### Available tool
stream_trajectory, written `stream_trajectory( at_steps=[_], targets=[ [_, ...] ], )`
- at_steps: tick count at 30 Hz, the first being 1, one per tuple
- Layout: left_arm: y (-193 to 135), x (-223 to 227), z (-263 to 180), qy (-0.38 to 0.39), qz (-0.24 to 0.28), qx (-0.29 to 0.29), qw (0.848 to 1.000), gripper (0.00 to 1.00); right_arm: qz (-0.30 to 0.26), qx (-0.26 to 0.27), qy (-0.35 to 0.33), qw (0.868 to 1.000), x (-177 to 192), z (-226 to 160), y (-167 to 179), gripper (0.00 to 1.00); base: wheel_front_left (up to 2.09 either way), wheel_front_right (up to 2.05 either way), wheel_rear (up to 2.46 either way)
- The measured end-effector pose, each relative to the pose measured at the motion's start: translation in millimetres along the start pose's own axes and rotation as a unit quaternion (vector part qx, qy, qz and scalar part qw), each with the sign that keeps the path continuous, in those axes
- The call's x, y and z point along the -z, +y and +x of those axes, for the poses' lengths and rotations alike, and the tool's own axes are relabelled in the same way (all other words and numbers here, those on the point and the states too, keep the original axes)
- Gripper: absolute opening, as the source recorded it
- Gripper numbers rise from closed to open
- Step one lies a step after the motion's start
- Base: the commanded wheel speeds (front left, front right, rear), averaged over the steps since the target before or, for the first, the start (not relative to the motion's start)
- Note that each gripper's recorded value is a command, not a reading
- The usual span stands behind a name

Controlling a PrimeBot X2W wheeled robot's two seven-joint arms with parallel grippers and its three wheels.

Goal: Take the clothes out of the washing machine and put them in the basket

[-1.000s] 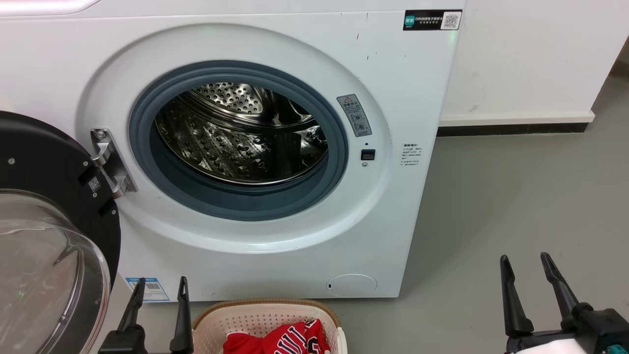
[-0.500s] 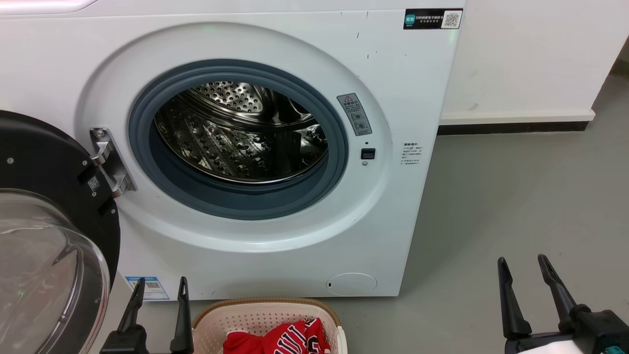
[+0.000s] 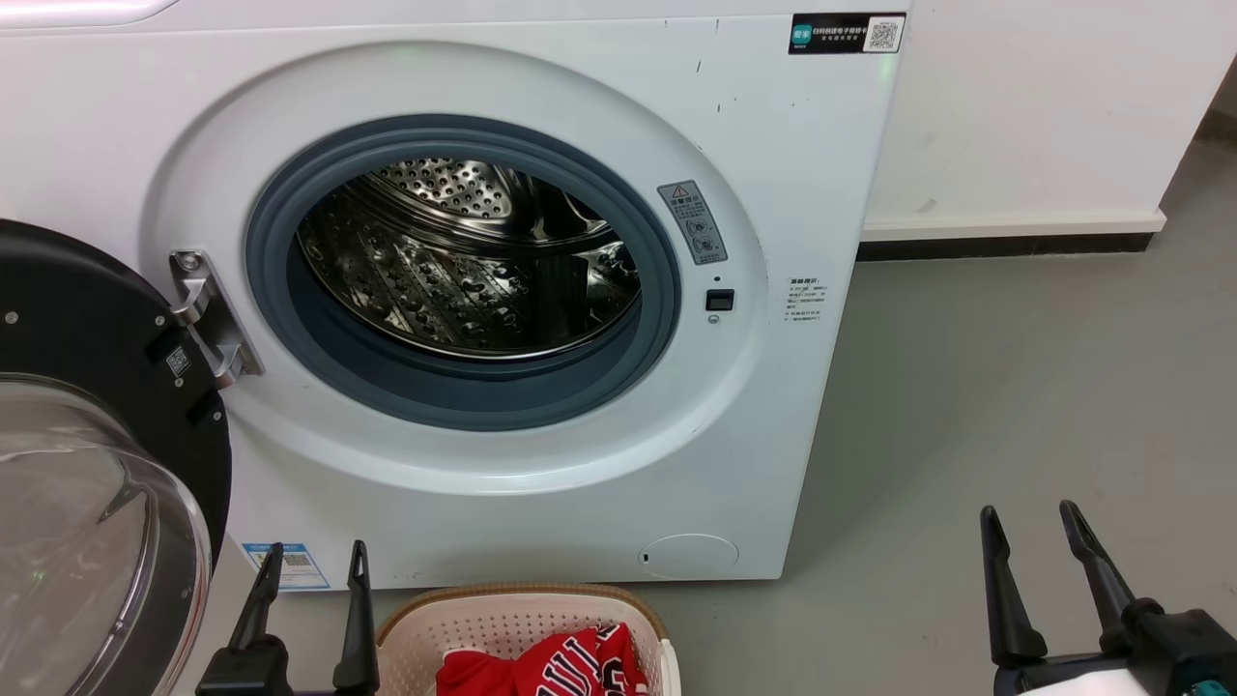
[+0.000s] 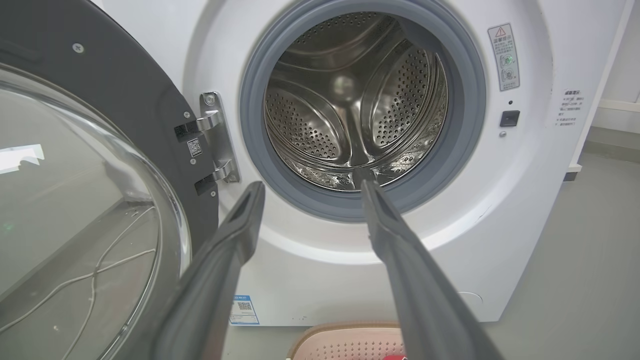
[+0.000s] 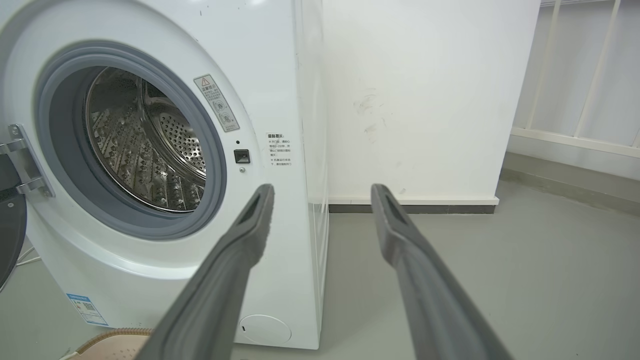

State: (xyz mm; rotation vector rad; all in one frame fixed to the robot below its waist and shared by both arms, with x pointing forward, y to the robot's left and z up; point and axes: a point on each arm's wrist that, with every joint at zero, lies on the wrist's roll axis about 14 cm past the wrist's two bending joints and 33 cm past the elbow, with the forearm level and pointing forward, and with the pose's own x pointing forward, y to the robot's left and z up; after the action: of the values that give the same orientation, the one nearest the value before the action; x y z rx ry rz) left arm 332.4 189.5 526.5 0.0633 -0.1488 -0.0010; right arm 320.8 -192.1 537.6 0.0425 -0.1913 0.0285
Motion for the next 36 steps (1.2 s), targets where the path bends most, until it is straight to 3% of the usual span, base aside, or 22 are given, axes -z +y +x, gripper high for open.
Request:
stream_trajectory(
  at_steps=[1,2,6,17,36],
  targets=[
    [0.4,-0.2,0.0,0.0,0.001,-0.001,1.0,1.0,0.0,0.0,0.0,1.0,0.0,0.0,0.1,1.0,0.0,0.0,0.0],
    [1.2,-0.8,0.3,-0.001,0.003,-0.002,1.0,0.0,0.0,0.0,0.0,1.0,0.3,0.2,0.3,0.0,0.0,0.0,0.0],
    [1.4,15.0,-4.8,0.027,-0.007,-0.006,1.0,0.0,0.008,0.002,0.02,1.0,12.3,-4.3,0.4,0.0,0.0,0.0,0.0],
    [10.0,26.1,-0.3,0.057,-0.12,-0.035,0.991,0.0,0.121,0.031,0.04,0.991,23.1,-2.6,-7.2,0.0,0.0,0.0,0.0],
    [12.8,33.7,10.0,0.076,-0.29,-0.06,0.952,0.0,0.276,0.06,0.05,0.958,30.0,11.0,-13.7,0.0,0.0,0.0,0.0]
  ],
)
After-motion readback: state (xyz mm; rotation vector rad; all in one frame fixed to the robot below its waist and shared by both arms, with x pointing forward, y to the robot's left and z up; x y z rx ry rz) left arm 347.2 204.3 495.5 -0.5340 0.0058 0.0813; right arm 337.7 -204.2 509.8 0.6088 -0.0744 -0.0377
